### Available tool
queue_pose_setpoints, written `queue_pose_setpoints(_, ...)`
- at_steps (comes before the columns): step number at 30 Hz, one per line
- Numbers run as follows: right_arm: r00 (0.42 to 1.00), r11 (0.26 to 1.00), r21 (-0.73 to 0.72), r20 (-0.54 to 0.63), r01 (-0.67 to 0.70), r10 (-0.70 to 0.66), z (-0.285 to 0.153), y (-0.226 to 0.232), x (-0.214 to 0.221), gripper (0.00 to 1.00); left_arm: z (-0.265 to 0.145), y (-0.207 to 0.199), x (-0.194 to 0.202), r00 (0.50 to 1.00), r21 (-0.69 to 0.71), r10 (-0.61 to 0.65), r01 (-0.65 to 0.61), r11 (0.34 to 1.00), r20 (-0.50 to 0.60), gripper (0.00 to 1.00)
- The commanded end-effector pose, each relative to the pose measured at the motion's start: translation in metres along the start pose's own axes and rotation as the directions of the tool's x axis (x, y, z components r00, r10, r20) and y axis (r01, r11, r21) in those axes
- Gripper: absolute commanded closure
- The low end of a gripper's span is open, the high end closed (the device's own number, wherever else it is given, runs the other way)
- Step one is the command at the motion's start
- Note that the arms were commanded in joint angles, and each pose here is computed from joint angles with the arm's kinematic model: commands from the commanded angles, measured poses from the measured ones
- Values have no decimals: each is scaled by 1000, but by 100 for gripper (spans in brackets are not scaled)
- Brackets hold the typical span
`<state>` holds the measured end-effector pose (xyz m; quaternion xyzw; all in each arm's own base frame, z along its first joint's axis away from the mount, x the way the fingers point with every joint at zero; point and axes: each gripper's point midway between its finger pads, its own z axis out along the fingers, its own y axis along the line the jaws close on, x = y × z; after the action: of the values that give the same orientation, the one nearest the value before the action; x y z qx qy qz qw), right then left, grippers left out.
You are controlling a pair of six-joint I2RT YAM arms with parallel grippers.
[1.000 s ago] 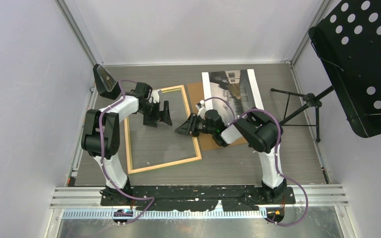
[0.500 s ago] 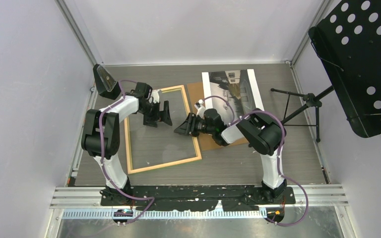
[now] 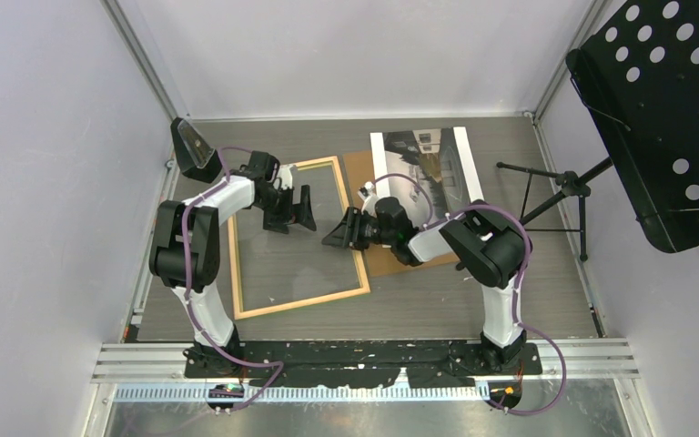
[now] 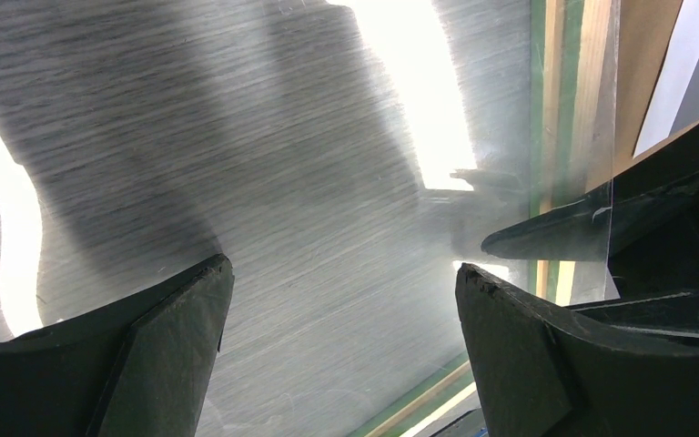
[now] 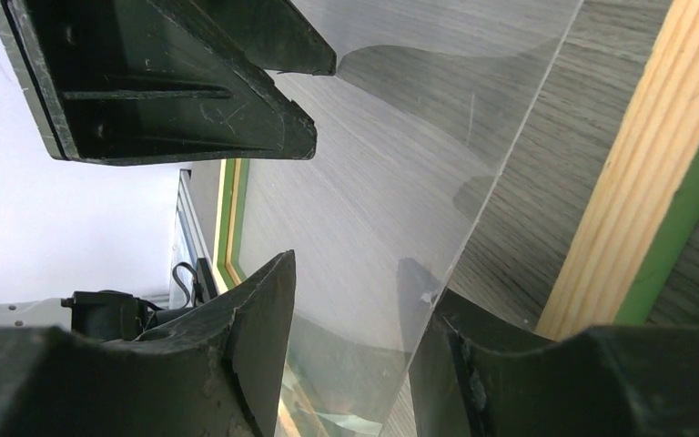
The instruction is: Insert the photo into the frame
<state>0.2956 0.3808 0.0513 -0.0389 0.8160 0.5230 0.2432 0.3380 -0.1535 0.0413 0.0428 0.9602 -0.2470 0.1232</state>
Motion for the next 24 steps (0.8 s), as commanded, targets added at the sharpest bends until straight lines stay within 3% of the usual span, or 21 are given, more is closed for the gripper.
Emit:
queue_pose_setpoints(1, 999, 998, 44, 28, 46, -47, -6, -5, -11, 47, 7, 2, -2, 1000, -2, 5, -5, 1000, -2, 5)
queue_pose_setpoints(24, 983, 983, 96, 79, 155, -163, -32, -1, -38, 47, 8, 3, -2, 1000, -3, 6, -6, 1000, -4, 5)
